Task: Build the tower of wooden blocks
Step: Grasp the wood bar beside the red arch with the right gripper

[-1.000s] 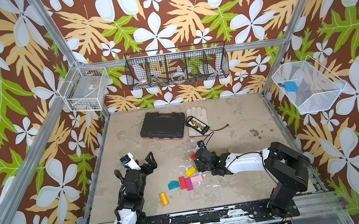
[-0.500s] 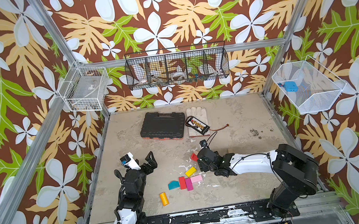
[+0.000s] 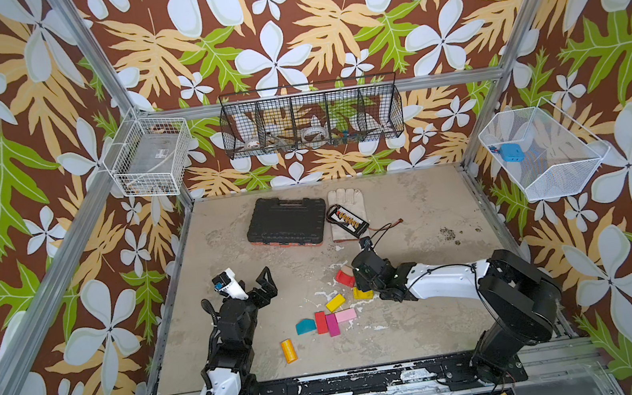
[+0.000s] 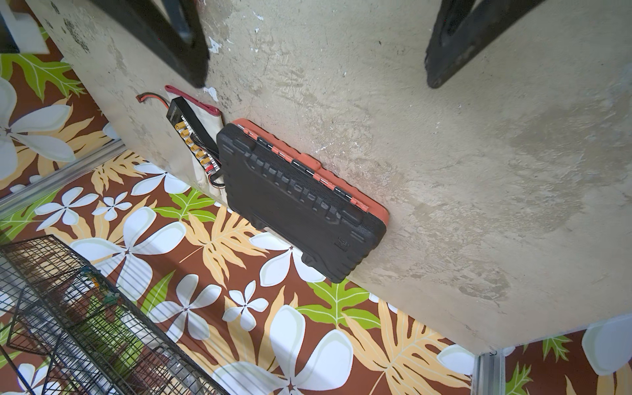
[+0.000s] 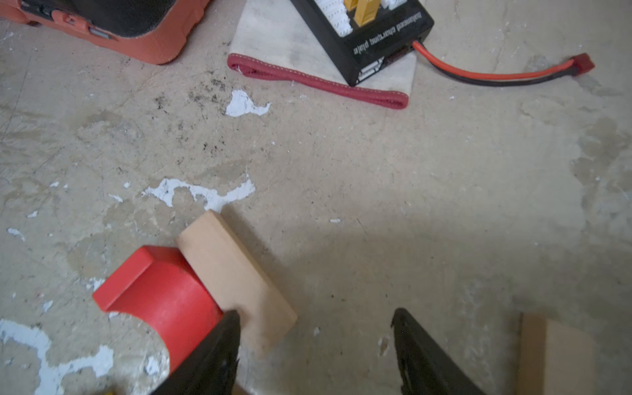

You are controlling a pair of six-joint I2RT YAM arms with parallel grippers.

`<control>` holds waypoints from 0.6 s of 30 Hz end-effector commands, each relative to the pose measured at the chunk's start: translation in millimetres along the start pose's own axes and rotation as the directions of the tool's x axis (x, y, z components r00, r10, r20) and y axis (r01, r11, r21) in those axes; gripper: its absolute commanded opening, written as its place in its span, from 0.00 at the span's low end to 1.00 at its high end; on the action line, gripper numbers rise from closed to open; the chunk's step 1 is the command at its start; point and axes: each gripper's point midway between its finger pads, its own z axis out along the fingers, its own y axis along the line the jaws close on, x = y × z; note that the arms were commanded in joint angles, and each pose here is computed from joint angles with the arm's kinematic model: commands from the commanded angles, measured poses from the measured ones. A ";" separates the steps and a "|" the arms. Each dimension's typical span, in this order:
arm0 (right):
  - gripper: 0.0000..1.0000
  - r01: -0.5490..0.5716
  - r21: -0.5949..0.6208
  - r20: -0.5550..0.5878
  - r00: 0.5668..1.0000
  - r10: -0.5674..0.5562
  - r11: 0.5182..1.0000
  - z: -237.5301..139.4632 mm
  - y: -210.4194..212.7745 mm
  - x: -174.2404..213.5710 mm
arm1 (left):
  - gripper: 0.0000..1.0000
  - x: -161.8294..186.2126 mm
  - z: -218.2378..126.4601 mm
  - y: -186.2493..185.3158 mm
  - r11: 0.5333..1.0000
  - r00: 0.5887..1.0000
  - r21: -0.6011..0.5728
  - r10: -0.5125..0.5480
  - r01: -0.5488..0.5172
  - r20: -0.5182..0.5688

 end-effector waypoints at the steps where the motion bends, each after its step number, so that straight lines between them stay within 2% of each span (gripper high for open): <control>1: 0.69 0.003 0.010 -0.013 1.000 -0.002 1.000 6.5 2.4 0.5 | 1.00 -6.1 -0.1 -3.8 1.000 1.000 0.015 0.004 -0.004 0.024; 8: 0.69 0.016 -0.031 -0.033 0.999 -0.017 0.999 8.6 11.3 7.1 | 1.00 -6.7 -0.2 -4.8 1.000 1.000 0.018 0.003 -0.004 0.025; 18: 0.74 0.057 -0.044 -0.056 0.997 -0.059 0.997 20.8 24.4 8.6 | 1.00 -5.9 -0.9 -4.8 1.000 1.000 0.022 0.004 -0.005 0.025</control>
